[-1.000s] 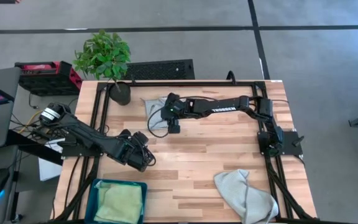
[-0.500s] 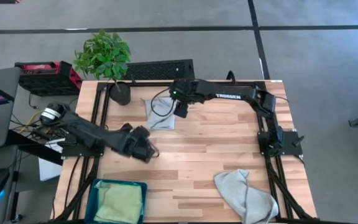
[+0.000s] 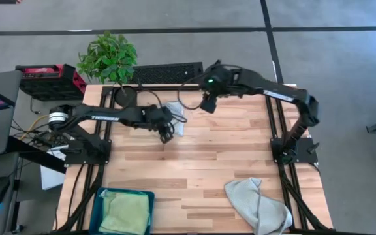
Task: Fold microfiber towels
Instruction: Fold the top grey microfiber cloth
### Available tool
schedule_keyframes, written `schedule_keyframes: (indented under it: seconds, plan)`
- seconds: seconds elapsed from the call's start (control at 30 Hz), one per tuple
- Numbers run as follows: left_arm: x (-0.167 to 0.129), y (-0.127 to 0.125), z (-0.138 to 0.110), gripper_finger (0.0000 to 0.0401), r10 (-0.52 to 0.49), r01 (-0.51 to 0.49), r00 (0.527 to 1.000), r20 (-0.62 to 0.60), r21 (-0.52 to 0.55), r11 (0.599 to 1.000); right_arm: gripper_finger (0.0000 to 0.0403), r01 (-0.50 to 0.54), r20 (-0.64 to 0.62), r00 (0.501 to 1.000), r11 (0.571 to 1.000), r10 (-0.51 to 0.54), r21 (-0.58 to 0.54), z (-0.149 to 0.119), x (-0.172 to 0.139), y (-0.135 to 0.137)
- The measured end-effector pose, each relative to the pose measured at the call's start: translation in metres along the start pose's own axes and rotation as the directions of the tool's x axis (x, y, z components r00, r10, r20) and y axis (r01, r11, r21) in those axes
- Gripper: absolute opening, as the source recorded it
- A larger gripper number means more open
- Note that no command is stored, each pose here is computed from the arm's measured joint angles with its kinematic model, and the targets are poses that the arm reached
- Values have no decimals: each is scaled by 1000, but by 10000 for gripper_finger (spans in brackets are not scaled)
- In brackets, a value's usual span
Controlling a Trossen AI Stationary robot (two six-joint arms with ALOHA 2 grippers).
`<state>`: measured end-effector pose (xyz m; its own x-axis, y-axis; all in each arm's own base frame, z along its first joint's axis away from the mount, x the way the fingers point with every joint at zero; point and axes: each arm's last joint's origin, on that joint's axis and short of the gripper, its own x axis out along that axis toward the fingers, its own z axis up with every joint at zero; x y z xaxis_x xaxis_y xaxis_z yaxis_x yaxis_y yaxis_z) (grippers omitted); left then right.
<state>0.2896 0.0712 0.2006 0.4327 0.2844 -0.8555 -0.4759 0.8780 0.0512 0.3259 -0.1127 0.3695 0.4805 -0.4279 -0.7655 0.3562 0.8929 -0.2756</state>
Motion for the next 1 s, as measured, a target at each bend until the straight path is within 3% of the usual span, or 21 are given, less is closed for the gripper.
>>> schedule_keyframes:
  seconds: [0.13,0.3,0.5,0.9,1.0]
  plan:
    - [28,0,-6,148,32,-25,996,-87,87,996,221,5,67,998,1000,-7,28,-3,-28,-7]
    - [46,-3,-7,148,104,-96,991,-78,109,989,221,9,109,994,999,-13,40,-5,-46,-11]
    - [47,-1,-3,148,194,-191,981,-20,109,976,221,9,105,994,999,-13,39,-6,-46,-11]
    - [64,-4,-7,148,184,-175,982,-50,146,974,221,4,38,999,1000,-4,4,-16,-31,-6]
    - [67,-2,-8,148,250,-241,967,-43,154,958,221,3,27,1000,1000,-3,0,-18,-28,-5]
